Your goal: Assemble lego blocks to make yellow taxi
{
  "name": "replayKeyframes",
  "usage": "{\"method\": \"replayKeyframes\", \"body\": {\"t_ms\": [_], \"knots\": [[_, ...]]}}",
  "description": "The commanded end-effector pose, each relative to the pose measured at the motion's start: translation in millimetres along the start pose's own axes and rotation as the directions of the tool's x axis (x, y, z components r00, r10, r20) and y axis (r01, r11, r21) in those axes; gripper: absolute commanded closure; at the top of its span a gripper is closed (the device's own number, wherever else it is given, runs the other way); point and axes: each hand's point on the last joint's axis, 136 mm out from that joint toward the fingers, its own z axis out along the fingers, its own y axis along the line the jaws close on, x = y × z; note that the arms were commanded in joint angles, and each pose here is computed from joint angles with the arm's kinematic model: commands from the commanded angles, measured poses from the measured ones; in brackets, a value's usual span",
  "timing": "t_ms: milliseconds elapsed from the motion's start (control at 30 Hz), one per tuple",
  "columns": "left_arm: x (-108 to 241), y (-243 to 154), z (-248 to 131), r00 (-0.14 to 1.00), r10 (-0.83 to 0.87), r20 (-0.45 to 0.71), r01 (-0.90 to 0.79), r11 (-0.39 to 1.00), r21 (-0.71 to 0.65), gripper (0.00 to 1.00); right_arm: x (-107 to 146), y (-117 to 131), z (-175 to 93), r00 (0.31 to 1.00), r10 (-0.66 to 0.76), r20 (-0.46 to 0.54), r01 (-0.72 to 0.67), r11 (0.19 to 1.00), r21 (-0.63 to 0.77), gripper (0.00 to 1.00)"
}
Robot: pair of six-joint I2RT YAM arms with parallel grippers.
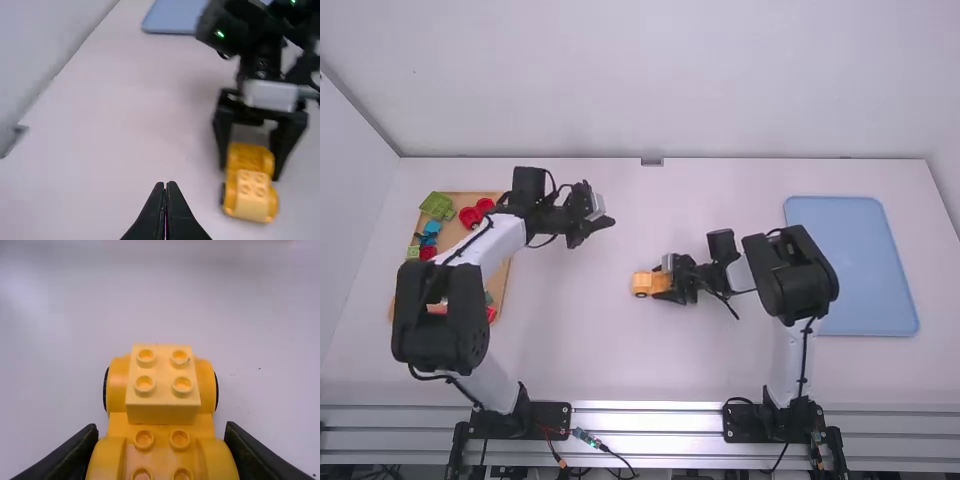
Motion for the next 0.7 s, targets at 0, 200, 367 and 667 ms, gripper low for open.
{"method": "replayKeyframes", "body": {"t_ms": [0,200,367,667], "knots": [[1,6,-6,0.996,-0.086,-0.022,0.085,0.996,-0.022,0.98,9,0,6,0.999,0.013,-0.044,-0.013,1.000,0.003,0.33],[9,12,-10,0.992,-0.105,-0.076,0.101,0.993,-0.057,0.58,12,0,7,0.998,0.017,-0.063,-0.016,1.000,0.010,0.23],[12,17,-12,0.987,-0.136,-0.090,0.128,0.988,-0.082,0.01,12,1,6,0.998,0.024,-0.064,-0.024,1.000,0.009,0.01],[52,72,-59,0.877,-0.423,-0.228,0.302,0.854,-0.424,0.01,3,-16,-13,0.984,0.151,-0.094,-0.142,0.986,0.088,0.01]]}}
